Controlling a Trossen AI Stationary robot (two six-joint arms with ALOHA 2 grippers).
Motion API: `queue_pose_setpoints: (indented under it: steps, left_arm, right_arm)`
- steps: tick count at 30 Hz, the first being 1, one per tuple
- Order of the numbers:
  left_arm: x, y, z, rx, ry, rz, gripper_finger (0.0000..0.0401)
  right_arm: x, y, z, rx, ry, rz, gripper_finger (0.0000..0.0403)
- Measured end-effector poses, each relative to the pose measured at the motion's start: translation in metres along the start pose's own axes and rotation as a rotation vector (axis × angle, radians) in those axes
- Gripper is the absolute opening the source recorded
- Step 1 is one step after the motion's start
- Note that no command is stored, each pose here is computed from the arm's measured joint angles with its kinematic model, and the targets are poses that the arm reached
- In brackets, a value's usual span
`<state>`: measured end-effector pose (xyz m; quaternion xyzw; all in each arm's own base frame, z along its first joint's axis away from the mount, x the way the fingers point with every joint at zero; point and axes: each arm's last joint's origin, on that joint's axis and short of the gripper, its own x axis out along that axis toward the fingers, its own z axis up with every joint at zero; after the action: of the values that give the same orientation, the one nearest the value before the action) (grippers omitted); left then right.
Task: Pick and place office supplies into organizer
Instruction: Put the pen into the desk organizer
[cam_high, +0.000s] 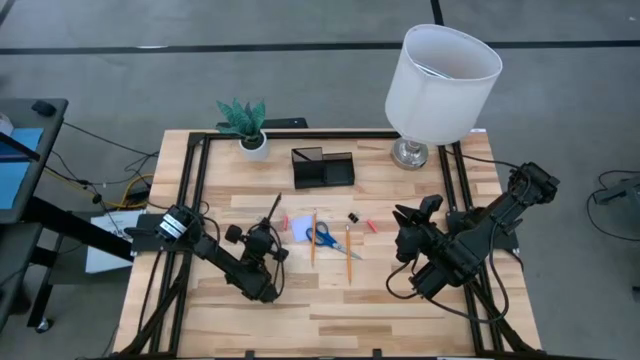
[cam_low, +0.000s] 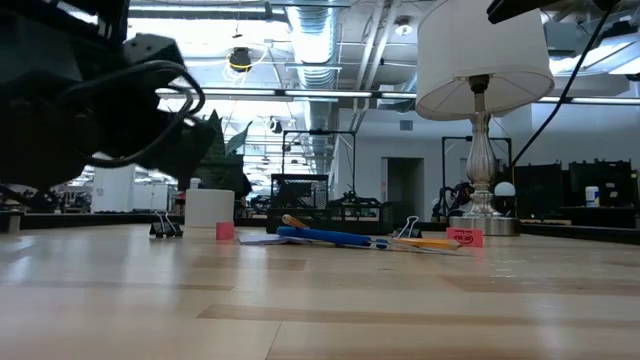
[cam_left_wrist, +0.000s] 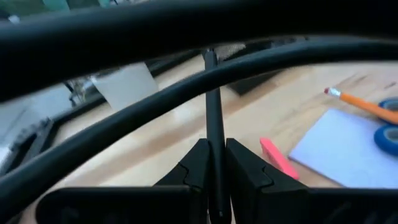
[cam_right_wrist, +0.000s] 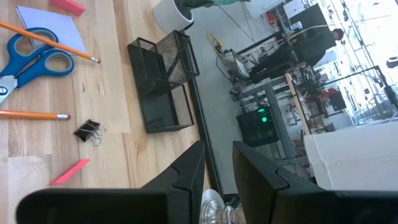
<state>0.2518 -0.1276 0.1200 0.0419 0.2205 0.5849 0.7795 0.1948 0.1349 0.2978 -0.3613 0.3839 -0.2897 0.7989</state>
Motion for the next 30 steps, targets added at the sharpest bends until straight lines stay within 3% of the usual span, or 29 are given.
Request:
queue_pose_setpoints:
  steps: [12,19,30]
  left_arm:
    - [0.009,0.004,0.035,0.082,-0.064,0.022,0.0023]
    - [0.018,0.022,0.072,0.114,-0.103,0.015,0.0023]
    - [0.032,0.055,0.122,0.264,-0.096,0.03,0.0023]
  right_arm:
    - [0.0,0.0,0.0,-0.005,0.002,0.0,0.0077]
    - [0.0,0.0,0.0,-0.022,0.003,0.002,0.0077]
    - [0.0,0.0,0.0,-0.031,0.003,0.001,0.0077]
